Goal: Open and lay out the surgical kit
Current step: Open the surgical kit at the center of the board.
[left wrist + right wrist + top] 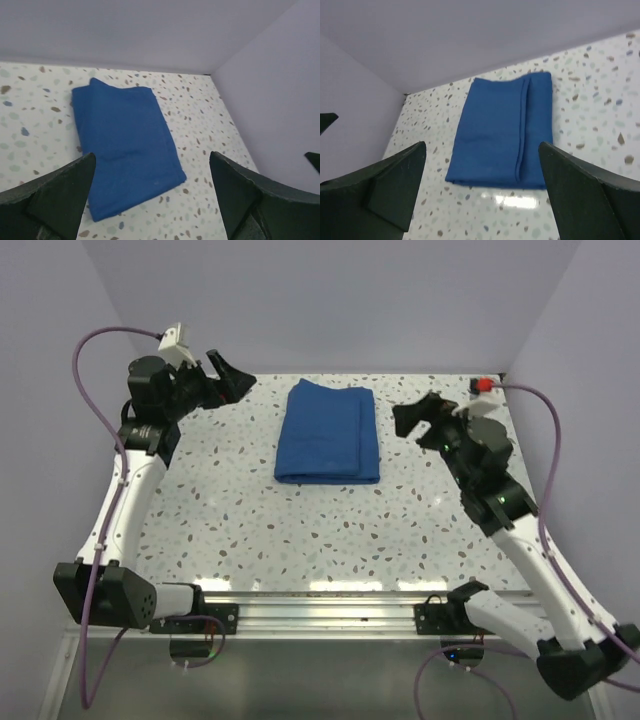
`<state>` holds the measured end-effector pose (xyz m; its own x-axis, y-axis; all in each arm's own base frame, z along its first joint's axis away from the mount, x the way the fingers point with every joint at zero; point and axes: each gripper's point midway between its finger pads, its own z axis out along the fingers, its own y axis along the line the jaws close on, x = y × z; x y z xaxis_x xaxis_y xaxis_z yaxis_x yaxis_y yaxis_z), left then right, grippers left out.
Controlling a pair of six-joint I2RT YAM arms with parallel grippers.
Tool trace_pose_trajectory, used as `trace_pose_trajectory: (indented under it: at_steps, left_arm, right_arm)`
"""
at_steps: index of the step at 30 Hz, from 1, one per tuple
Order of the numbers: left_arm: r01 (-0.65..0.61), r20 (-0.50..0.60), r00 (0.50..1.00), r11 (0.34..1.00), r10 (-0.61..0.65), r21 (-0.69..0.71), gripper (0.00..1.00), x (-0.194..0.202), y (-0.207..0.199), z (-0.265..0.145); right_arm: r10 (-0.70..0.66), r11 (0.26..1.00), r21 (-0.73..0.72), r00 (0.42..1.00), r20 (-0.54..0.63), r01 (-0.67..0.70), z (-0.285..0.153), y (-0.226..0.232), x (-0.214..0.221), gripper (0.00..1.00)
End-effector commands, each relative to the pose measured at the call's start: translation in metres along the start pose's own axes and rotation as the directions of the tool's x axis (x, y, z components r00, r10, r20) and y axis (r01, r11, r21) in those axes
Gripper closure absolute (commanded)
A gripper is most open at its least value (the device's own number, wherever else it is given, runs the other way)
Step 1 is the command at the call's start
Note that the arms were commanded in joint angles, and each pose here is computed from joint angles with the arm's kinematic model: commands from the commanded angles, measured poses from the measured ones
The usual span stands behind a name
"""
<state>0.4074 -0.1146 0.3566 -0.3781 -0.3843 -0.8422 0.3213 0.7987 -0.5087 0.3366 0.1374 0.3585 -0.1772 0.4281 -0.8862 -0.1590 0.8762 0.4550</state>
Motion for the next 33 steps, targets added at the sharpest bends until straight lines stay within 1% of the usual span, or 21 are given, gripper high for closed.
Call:
trace_pose_trajectory:
  at_steps: [1, 2, 3, 4, 5, 6, 7, 8, 9, 10, 11, 12, 13, 14, 15, 17, 20, 23, 24, 27, 33]
  left_arm:
    - [0.216, -0.077, 0.976, 0.95, -0.204, 0.224, 0.0, 0.022, -0.032, 0.005]
    - [0.221, -0.071, 0.975, 0.954, -0.211, 0.202, 0.0, 0.025, -0.034, 0.008]
    - [0.198, -0.004, 0.98, 0.971, -0.199, 0.135, 0.0, 0.022, -0.028, 0.012]
    - [0.129, 0.045, 0.989, 0.979, -0.138, 0.158, 0.0, 0.02, -0.051, 0.006]
    - [0.126, 0.061, 0.989, 0.984, -0.135, 0.129, 0.0, 0.023, -0.05, 0.007]
    - [0.13, 0.065, 0.988, 0.985, -0.138, 0.114, 0.0, 0.023, -0.049, 0.01]
    - [0.14, -0.003, 0.99, 0.986, -0.14, 0.086, 0.0, 0.042, -0.044, 0.02]
    - [0.117, -0.009, 0.993, 0.99, -0.117, 0.082, 0.0, 0.037, -0.051, 0.024]
    - [0.092, -0.003, 0.996, 0.996, -0.092, 0.006, 0.0, 0.039, -0.045, 0.031]
    - [0.018, -0.097, 0.995, 1.0, -0.02, -0.022, 0.0, 0.069, -0.054, 0.042]
    - [-0.033, -0.089, 0.996, 0.999, 0.03, -0.027, 0.0, 0.063, -0.067, 0.047]
    - [-0.085, -0.105, 0.991, 0.995, 0.079, -0.05, 0.0, 0.075, -0.081, 0.052]
    - [-0.141, -0.185, 0.975, 0.984, 0.119, -0.109, 0.01, 0.1, -0.07, 0.063]
    - [-0.168, -0.187, 0.971, 0.98, 0.146, -0.107, 0.02, 0.096, -0.081, 0.069]
    - [-0.241, -0.266, 0.943, 0.962, 0.2, -0.131, 0.04, 0.128, -0.078, 0.082]
    - [-0.302, -0.289, 0.924, 0.941, 0.25, -0.151, 0.06, 0.135, -0.086, 0.096]
    - [-0.392, -0.393, 0.871, 0.899, 0.294, -0.195, 0.17, 0.171, -0.084, 0.12]
    - [-0.479, -0.448, 0.821, 0.855, 0.355, -0.2, 0.19, 0.205, -0.089, 0.138]
    - [-0.51, -0.483, 0.792, 0.839, 0.373, -0.19, 0.21, 0.227, -0.087, 0.144]
    - [-0.545, -0.526, 0.757, 0.819, 0.389, -0.179, 0.26, 0.255, -0.085, 0.154]
    - [-0.565, -0.585, 0.711, 0.813, 0.391, -0.143, 0.29, 0.295, -0.074, 0.167]
  right_arm:
    - [0.234, 0.971, 0.113, 0.942, -0.241, -0.212, -0.034, -0.035, 0.089, 0.02]
    - [0.231, 0.969, 0.155, 0.926, -0.298, -0.192, -0.044, -0.044, 0.103, 0.02]
    - [0.234, 0.967, 0.173, 0.921, -0.312, -0.187, -0.051, -0.044, 0.1, 0.02]
    - [0.216, 0.969, 0.187, 0.918, -0.334, -0.16, -0.057, -0.047, 0.101, 0.02]
    - [0.163, 0.976, 0.199, 0.907, -0.389, -0.09, -0.069, -0.054, 0.108, 0.02]
    - [0.143, 0.977, 0.204, 0.913, -0.382, -0.068, -0.074, -0.055, 0.1, 0.02]
    - [0.129, 0.975, 0.215, 0.92, -0.371, -0.05, -0.081, -0.059, 0.095, 0.02]
    - [0.101, 0.971, 0.238, 0.919, -0.381, -0.008, -0.091, -0.068, 0.096, 0.02]
    - [0.088, 0.971, 0.239, 0.923, -0.375, 0.004, -0.096, -0.07, 0.093, 0.02]
    - [0.081, 0.971, 0.239, 0.927, -0.367, 0.01, -0.104, -0.072, 0.09, 0.02]
    - [0.07, 0.968, 0.248, 0.917, -0.394, 0.033, -0.111, -0.077, 0.095, 0.02]
    - [0.07, 0.968, 0.249, 0.911, -0.407, 0.036, -0.115, -0.077, 0.097, 0.02]
    - [0.07, 0.968, 0.247, 0.902, -0.427, 0.042, -0.118, -0.078, 0.101, 0.02]
    - [0.069, 0.969, 0.243, 0.892, -0.447, 0.047, -0.123, -0.079, 0.104, 0.02]
    - [0.07, 0.972, 0.23, 0.881, -0.468, 0.044, -0.126, -0.077, 0.109, 0.02]
    - [0.069, 0.971, 0.234, 0.874, -0.482, 0.053, -0.132, -0.08, 0.113, 0.02]
    - [0.061, 0.958, 0.275, 0.874, -0.481, 0.085, -0.14, -0.09, 0.112, 0.02]
    - [0.053, 0.948, 0.3, 0.874, -0.484, 0.109, -0.144, -0.097, 0.113, 0.02]
    - [0.054, 0.944, 0.31, 0.87, -0.489, 0.116, -0.145, -0.1, 0.114, 0.02]
    - [0.06, 0.934, 0.333, 0.866, -0.497, 0.127, -0.148, -0.105, 0.116, 0.02]
    - [0.07, 0.923, 0.363, 0.87, -0.489, 0.129, -0.147, -0.111, 0.119, 0.02]
